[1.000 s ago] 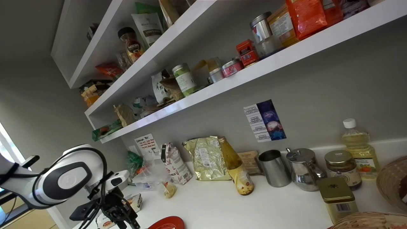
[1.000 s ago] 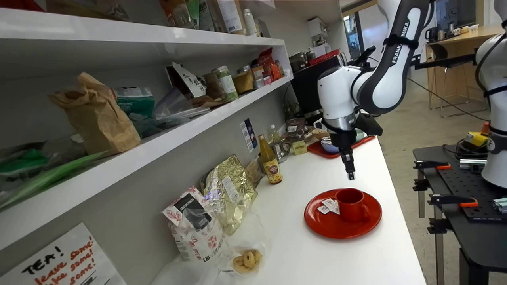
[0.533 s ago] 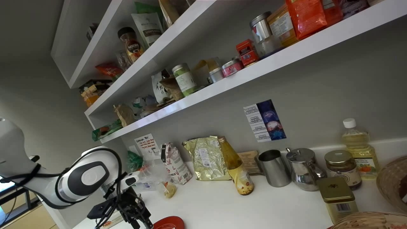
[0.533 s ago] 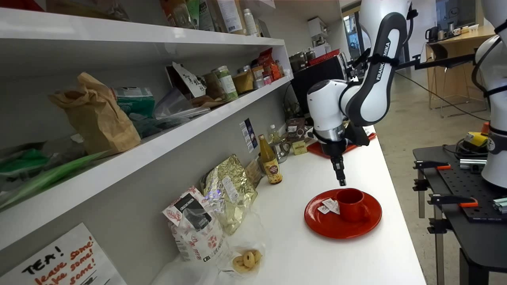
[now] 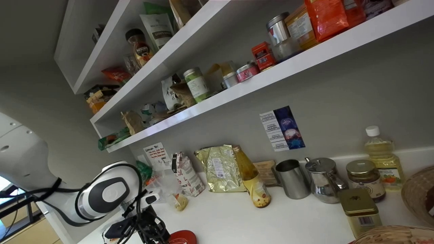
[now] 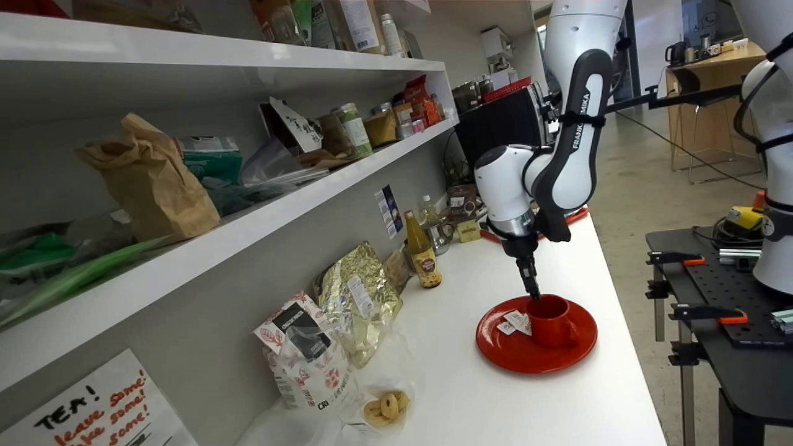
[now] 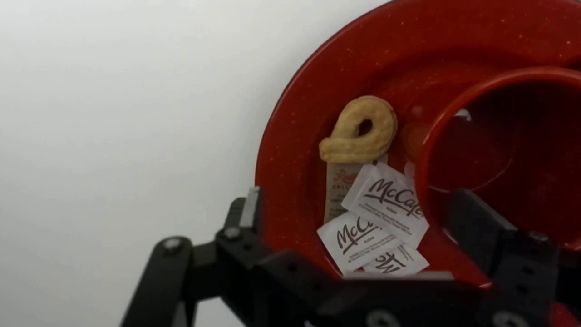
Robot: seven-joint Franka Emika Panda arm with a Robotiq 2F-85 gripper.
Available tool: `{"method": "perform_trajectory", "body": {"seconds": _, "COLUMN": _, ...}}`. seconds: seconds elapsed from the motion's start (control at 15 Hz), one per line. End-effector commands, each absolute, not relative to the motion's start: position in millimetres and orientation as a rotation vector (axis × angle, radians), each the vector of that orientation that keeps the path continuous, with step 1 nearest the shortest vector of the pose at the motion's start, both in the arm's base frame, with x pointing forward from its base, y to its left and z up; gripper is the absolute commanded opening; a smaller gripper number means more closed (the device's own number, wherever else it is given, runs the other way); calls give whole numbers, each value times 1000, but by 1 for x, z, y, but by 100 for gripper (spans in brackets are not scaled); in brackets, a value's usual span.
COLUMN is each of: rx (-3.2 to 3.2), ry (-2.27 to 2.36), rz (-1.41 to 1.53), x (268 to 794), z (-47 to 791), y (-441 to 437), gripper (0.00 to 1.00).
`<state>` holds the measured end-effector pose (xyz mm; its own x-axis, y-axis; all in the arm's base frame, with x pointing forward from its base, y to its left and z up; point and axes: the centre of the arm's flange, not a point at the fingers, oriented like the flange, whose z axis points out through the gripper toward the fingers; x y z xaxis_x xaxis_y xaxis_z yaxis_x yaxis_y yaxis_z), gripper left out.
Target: Put the cup on the counter
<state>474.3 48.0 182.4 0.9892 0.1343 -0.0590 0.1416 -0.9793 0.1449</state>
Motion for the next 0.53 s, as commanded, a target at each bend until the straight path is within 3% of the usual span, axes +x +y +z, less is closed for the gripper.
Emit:
{"method": "perform_trajectory", "body": {"seconds": 0.0, "rx": 2986, "ry": 208, "rz": -88, "x": 480, "z": 167, "y": 54, "gripper": 100}}
{"method": "perform_trajectory", "body": {"seconds": 0.07, "rx": 2987, "ry": 230, "rz": -85, "x": 478, "z": 164, "y": 55, "gripper": 75}}
{"method": "perform_trajectory", "body": {"seconds": 0.27, "rx": 2990, "ry": 246, "rz": -107, "x": 474, "z": 159, "y": 59, "gripper": 60}}
{"method": "perform_trajectory", "body": {"seconds": 0.47, "rx": 2992, "ry": 243, "rz": -129, "x": 472, "z": 155, "y": 59, "gripper": 35}}
